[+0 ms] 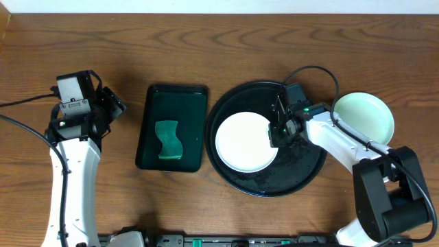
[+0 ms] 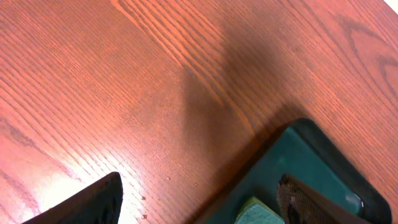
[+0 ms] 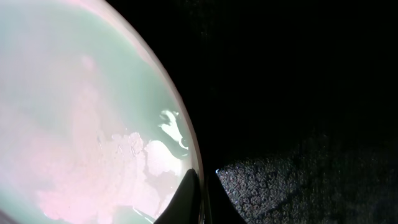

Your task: Clean dirty plates on tray and stack at the side

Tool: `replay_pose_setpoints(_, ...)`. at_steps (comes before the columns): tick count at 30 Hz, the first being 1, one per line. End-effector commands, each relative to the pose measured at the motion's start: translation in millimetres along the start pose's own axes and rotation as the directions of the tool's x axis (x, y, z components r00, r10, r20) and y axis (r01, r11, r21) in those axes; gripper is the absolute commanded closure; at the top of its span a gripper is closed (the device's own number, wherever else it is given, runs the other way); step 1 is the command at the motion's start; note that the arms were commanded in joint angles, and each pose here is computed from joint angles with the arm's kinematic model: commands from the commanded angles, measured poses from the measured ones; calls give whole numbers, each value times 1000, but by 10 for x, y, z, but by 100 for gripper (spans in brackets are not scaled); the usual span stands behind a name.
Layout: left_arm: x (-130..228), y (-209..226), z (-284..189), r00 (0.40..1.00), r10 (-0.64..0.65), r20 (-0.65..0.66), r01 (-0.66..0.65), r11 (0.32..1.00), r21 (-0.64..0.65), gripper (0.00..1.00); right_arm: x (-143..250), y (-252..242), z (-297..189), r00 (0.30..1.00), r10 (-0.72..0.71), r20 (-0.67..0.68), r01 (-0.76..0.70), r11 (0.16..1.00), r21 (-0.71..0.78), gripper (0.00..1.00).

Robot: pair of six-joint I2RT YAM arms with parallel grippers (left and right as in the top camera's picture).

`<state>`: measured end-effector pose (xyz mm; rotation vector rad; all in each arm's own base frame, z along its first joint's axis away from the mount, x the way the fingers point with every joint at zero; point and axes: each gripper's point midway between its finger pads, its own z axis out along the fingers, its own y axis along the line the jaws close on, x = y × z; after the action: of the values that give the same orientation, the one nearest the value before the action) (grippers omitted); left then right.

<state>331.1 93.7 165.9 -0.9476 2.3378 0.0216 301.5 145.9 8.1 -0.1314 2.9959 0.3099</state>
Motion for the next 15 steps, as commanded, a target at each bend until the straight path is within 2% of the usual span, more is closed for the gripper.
replay_pose_setpoints(1,-64,7,-32,1000,-5,18,5,1000,-7,20,-26,68,-38,1000,-19,8,19,1000,-17,99)
replay_pose_setpoints(12,-64,7,-32,1000,-5,18,5,1000,-7,20,-21,66,-38,1000,-19,6,19,1000,-16,99)
replay_pose_setpoints(15,-64,7,-32,1000,-5,18,5,1000,-7,20,-17,65,-38,1000,-18,4,18,1000,-16,94)
